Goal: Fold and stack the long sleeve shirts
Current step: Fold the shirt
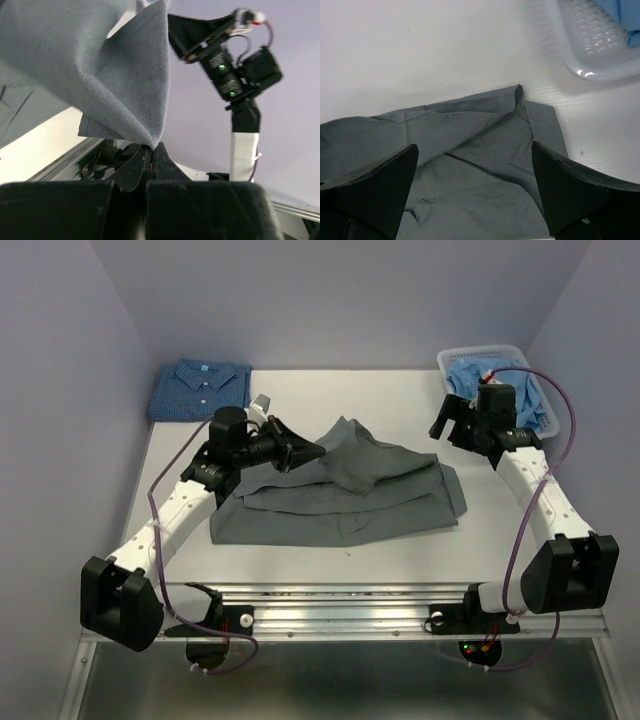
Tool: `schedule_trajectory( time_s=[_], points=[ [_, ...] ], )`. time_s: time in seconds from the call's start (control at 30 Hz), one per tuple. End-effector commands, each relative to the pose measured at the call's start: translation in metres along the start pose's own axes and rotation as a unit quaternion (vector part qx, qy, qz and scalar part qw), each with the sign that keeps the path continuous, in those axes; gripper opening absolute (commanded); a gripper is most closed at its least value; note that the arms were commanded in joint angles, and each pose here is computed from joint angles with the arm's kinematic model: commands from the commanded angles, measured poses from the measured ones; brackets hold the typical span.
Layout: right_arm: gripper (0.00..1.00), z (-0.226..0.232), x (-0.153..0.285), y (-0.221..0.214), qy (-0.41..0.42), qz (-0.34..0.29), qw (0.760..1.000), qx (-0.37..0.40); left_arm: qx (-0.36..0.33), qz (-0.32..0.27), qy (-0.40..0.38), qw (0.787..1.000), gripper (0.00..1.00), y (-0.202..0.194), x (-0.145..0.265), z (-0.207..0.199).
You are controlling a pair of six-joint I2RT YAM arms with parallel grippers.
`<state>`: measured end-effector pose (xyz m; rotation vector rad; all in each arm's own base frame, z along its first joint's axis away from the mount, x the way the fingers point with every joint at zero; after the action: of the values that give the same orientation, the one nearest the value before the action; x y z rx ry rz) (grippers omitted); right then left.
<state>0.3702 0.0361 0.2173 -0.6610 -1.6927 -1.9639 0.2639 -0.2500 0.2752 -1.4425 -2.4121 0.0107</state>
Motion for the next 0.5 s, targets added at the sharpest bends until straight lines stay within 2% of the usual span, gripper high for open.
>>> schedule_trajectory(
  time_s=[0.0,0.1,0.3,0.47],
  points=[
    [1.00,0.022,0.008,0.004,0.071,-0.008,0.997,0.020,-0.038,-0.033,-0.046,0.998,0.00,-0.012,0.022,-0.050],
    [1.00,0.026,0.007,-0.005,0.087,0.001,0.996,0.018,-0.033,-0.031,-0.049,0.998,0.00,-0.021,0.026,-0.054],
    [1.00,0.024,0.001,-0.016,0.086,0.015,0.996,0.014,0.011,-0.040,-0.024,0.999,0.00,-0.032,0.028,-0.034],
    [1.00,0.026,0.001,-0.019,0.093,0.020,0.995,0.013,0.049,-0.087,-0.007,0.995,0.00,-0.021,0.030,-0.008]
  ],
)
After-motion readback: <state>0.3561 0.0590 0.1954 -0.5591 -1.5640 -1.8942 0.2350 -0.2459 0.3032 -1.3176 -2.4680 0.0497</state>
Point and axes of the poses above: each gripper's point midway between its finger pads, its own x axis back along the fingers, its own z axis along the line the jaws close on, y = z × x, the point moved 2 cm from there along x, back along the fingers, and after that the axes turned 12 degrees about x, right-handed, at the moved point
